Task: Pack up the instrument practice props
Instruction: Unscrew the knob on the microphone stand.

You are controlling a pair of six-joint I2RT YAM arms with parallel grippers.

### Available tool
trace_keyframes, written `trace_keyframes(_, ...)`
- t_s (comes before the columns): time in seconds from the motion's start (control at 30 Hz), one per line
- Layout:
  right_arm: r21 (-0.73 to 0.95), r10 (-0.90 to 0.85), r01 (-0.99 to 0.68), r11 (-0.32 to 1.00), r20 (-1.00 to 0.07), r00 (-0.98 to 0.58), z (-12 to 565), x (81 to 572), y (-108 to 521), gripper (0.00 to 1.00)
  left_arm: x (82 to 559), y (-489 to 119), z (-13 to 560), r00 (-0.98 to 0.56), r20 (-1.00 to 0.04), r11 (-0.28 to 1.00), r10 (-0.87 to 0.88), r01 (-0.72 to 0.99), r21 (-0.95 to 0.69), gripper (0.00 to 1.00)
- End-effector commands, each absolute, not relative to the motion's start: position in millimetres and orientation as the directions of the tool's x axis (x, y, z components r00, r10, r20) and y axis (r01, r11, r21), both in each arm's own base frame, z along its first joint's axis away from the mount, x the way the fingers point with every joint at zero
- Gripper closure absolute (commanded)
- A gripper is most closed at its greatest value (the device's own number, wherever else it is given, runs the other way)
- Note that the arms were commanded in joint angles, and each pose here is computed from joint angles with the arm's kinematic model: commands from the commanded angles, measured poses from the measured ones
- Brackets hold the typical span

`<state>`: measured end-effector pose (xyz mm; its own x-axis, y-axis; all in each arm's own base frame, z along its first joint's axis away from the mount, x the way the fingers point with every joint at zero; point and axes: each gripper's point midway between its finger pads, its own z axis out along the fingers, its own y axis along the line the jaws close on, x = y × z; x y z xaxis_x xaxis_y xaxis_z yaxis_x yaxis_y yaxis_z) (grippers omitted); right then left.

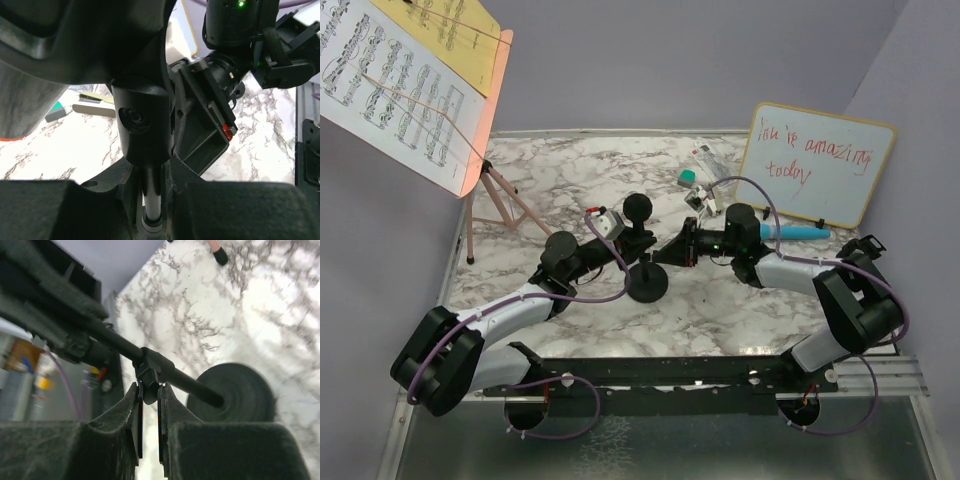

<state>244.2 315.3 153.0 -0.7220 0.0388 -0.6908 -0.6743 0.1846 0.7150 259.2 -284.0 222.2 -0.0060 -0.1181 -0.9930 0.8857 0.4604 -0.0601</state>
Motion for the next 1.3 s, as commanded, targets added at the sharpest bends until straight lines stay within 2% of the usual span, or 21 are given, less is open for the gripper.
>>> trace_keyframes(0.0,0.258,-0.075,-0.961,0.1,-0.961,-0.266,184,238,317,1.0,257,-286,224,-0.027,-0.993,0.446,-0.115,0.892,-0.076,1.0)
trace_keyframes(0.1,0.012,-0.127,-0.997,0.071,-0.992,-0.021,184,237,315,1.0,257,-286,224,-0.028,-0.993,0.446,-0.117,0.891,-0.078,1.0)
trace_keyframes(0.23,-0.272,-0.229,-0.962,0.02,-0.938,0.26,173,237,312,1.0,256,-286,224,-0.029,-0.993,0.443,-0.116,0.893,-0.078,1.0)
trace_keyframes(0.33,-0.463,-0.33,-0.886,-0.003,-0.836,0.438,159,244,312,1.0,257,-286,224,-0.027,-0.993,0.444,-0.115,0.893,-0.075,1.0)
trace_keyframes(0.47,-0.695,-0.437,-0.719,-0.009,-0.644,0.628,147,252,313,1.0,256,-286,225,-0.023,-0.993,0.446,-0.116,0.892,-0.073,1.0)
trace_keyframes(0.57,-0.823,-0.449,-0.568,0.008,-0.51,0.733,153,251,316,1.0,257,-284,225,-0.014,-0.993,0.456,-0.114,0.887,-0.065,1.0)
trace_keyframes(0.67,-0.927,-0.493,-0.374,0.001,-0.326,0.807,161,254,317,1.0,259,-281,224,-0.007,-0.994,0.472,-0.107,0.879,-0.057,1.0)
trace_keyframes(0.8,-0.99,-0.545,-0.138,-0.03,-0.099,0.833,168,258,316,1.0,260,-281,224,-0.007,-0.995,0.478,-0.103,0.876,-0.056,1.0)
trace_keyframes(0.93,-0.998,-0.594,-0.001,-0.059,0.034,0.804,169,263,313,1.0,261,-280,223,-0.005,-0.995,0.483,-0.099,0.874,-0.052,1.0)
trace_keyframes(1.0,-0.998,-0.598,0.002,-0.06,0.037,0.8,166,262,315,1.0,261,-279,224,-0.002,-0.995,0.487,-0.099,0.872,-0.05,1.0)
trace_keyframes(1.07,-1.0,-0.598,-0.03,-0.004,-0.022,0.802,168,260,315,0.98,261,-279,224,0.0,-0.995,0.49,-0.098,0.87,-0.048,1.0)
trace_keyframes(1.17,-0.988,-0.593,-0.12,0.092,-0.152,0.791,169,258,312,0.83,261,-278,223,0.002,-0.996,0.493,-0.095,0.869,-0.045,1.0)
trace_keyframes(1.27,-0.929,-0.555,-0.284,0.238,-0.37,0.745,172,254,308,0.66,262,-278,223,0.002,-0.996,0.494,-0.093,0.868,-0.045,1.0)
